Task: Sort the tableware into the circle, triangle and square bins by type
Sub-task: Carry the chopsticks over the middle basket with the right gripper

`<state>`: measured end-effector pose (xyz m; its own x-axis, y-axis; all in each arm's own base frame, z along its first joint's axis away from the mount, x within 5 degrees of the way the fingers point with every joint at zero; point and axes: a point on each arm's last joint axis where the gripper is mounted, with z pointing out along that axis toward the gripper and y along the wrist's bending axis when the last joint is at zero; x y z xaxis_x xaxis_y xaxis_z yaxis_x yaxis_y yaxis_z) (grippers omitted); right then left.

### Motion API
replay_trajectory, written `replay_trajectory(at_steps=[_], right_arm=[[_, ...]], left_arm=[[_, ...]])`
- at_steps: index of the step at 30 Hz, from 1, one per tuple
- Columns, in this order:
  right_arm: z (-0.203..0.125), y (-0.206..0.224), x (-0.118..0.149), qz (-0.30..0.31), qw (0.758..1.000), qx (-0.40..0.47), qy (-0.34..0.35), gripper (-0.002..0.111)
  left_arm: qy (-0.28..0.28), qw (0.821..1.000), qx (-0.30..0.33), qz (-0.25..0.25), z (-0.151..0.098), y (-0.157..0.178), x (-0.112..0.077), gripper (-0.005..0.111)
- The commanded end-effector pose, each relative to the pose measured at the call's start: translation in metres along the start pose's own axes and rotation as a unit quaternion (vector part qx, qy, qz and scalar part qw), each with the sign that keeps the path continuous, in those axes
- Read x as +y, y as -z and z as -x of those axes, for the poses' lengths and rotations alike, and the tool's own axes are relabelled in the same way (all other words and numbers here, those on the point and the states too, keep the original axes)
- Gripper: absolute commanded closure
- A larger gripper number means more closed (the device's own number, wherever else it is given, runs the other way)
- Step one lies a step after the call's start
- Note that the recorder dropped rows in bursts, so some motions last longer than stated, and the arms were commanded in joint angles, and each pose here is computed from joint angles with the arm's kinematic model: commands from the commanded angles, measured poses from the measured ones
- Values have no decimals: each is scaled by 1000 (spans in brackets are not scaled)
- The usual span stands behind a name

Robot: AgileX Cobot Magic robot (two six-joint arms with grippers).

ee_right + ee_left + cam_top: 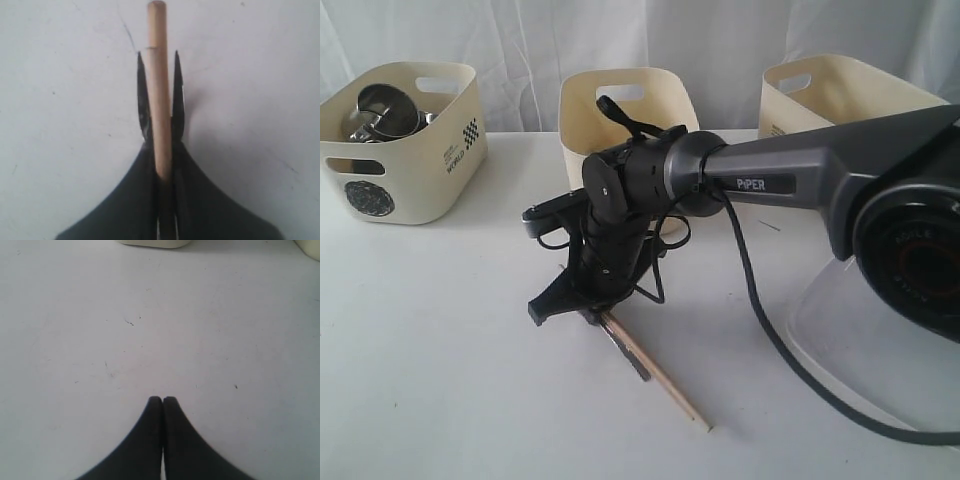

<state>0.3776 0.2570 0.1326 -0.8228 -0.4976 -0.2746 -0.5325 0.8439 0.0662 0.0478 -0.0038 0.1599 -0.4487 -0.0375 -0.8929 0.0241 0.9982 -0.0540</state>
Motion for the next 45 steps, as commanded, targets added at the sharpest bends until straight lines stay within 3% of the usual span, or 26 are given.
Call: replay_trajectory(at_steps=[1, 14, 23, 29, 31, 33, 35, 40, 43, 45], right_arm=[[-7, -16, -1, 2, 1000, 27, -6, 108], [12, 22, 1, -3, 1000, -12, 9, 108], [5, 26, -6, -10, 999, 30, 36, 108], [-1, 84, -5, -1, 991, 77, 105, 108], [2, 107, -6, -6, 983, 60, 176, 108], [5, 125, -14, -44, 954, 40, 294, 108], [8, 137, -20, -87, 931, 27, 355, 108], [25, 153, -33, -199, 892, -33, 404, 108], [30, 159, -33, -218, 883, -61, 412, 108], [41, 164, -31, -241, 864, -122, 424, 108]], left_arm=[[2, 1000, 16, -5, -5, -1, -1, 106], [2, 1000, 16, -5, -5, -1, -1, 106], [2, 1000, 16, -5, -5, -1, -1, 106], [2, 1000, 16, -5, -5, -1, -1, 106], [2, 1000, 16, -5, -5, -1, -1, 106], [2, 1000, 16, -5, -5, -1, -1, 106], [2, 1000, 16, -5, -5, -1, -1, 106], [2, 1000, 16, -5, -5, -1, -1, 106], [2, 1000, 16, -5, -5, -1, -1, 106], [2, 1000, 16, -5, -5, -1, -1, 106]])
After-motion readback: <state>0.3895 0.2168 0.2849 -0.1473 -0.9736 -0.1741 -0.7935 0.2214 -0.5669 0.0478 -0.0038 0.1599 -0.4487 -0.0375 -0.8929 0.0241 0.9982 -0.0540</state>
